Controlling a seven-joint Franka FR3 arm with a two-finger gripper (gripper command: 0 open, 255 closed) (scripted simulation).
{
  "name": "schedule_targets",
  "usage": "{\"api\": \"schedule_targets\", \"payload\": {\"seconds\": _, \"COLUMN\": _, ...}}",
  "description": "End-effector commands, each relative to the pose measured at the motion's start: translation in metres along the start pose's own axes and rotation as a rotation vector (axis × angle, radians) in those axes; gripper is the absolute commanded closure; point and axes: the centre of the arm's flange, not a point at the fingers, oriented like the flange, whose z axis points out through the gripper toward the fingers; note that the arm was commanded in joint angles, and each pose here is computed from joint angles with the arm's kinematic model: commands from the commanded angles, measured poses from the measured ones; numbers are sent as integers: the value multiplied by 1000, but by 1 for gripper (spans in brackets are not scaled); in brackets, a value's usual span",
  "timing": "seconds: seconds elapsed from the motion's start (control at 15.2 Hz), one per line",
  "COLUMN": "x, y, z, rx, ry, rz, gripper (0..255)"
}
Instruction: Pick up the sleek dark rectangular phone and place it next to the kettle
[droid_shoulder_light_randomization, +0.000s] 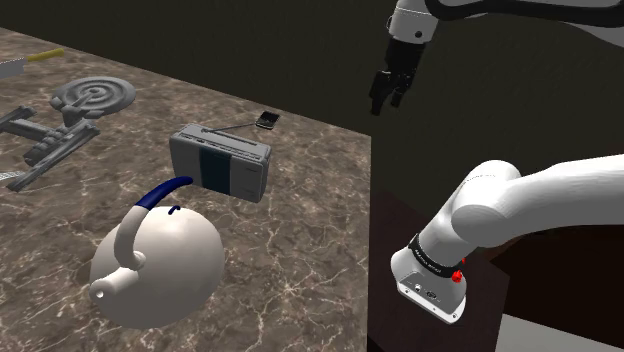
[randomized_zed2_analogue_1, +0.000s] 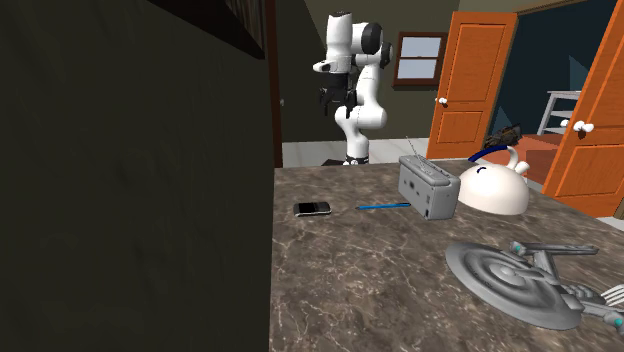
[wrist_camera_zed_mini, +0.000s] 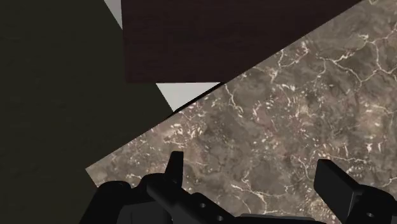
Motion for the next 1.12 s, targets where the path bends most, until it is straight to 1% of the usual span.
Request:
{"api": "schedule_targets", "payload": {"seconds": 0.0, "x": 0, "y": 0, "z": 0, "rx": 0, "ry": 0, "rz": 0, "gripper": 0}}
{"api": "schedule_targets", "payload": {"seconds": 0.53, "x": 84, "y": -41, "z": 38, "rx": 36, "ry": 18, "rz": 210, "gripper": 0}}
{"api": "schedule_targets", "payload": {"seconds": 1.06, "x": 175, "y": -64, "z": 73, "rx": 72, "ry": 35, "rz": 420, "gripper": 0}}
